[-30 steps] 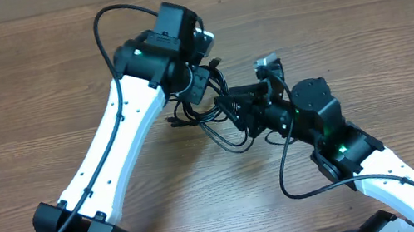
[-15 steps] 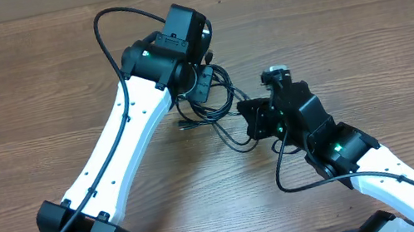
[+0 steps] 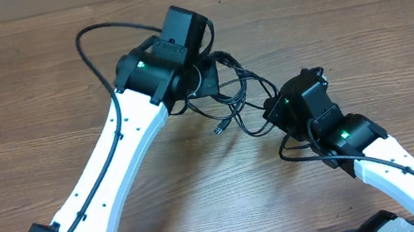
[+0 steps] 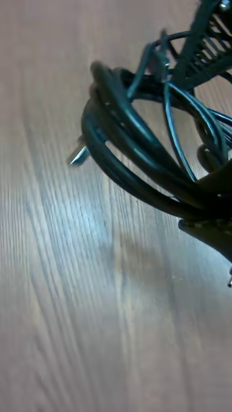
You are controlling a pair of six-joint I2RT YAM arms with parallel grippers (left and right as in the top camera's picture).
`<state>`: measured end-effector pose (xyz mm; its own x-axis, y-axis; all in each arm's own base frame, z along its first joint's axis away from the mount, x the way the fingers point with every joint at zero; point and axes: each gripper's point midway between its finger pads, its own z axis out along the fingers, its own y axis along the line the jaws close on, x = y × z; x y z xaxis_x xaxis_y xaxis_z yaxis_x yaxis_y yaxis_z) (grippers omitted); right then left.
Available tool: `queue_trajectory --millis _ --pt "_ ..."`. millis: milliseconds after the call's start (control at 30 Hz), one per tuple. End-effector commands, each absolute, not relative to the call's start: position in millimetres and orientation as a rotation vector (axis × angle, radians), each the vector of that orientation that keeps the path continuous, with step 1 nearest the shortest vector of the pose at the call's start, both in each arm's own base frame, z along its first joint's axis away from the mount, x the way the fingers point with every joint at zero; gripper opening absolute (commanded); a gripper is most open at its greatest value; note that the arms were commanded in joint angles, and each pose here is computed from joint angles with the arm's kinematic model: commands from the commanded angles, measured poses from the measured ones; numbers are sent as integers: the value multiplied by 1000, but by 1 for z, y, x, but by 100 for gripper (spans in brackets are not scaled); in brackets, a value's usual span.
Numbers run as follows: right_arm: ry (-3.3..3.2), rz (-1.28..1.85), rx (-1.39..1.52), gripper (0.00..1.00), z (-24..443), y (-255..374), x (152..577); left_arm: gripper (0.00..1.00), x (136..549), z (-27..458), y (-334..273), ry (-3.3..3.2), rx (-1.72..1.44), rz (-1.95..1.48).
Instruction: Untangle cables
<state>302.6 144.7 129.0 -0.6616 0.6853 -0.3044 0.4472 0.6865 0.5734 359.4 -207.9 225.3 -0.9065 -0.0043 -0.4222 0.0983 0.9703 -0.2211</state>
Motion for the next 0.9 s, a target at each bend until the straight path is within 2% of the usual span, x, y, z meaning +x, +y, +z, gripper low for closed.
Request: queue_trajectory --millis 0,100,167,367,433,567,600,633,700,767,867 --pt "2378 222 1171 4 77 69 278 4 381 279 -102 2361 -629 -15" --pt "2387 214 1196 4 75 65 276 4 383 278 -93 2334 -741 -37" --pt "2416 240 1134 8 76 70 278 4 385 279 -93 2336 -709 -29" --pt "2495 483 783 27 101 111 296 4 393 282 -118 2425 -245 -45" --pt "2477 577 676 32 120 125 303 4 392 279 -127 2456 -111 -63" --pt "2399 958 361 42 179 177 305 4 387 264 -151 2525 111 -158" --pt "2355 1113 260 51 199 196 300 4 387 258 -156 2546 143 -176" --pt "2340 1150 231 54 204 201 300 4 387 255 -159 2554 159 -191" --pt "2302 1119 157 64 208 203 304 4 385 251 -171 2567 241 -261" --pt "2241 1029 -85 64 210 211 307 4 379 251 -189 2548 411 -355" --pt "2178 952 -325 73 206 225 307 4 369 253 -206 2504 621 -460"
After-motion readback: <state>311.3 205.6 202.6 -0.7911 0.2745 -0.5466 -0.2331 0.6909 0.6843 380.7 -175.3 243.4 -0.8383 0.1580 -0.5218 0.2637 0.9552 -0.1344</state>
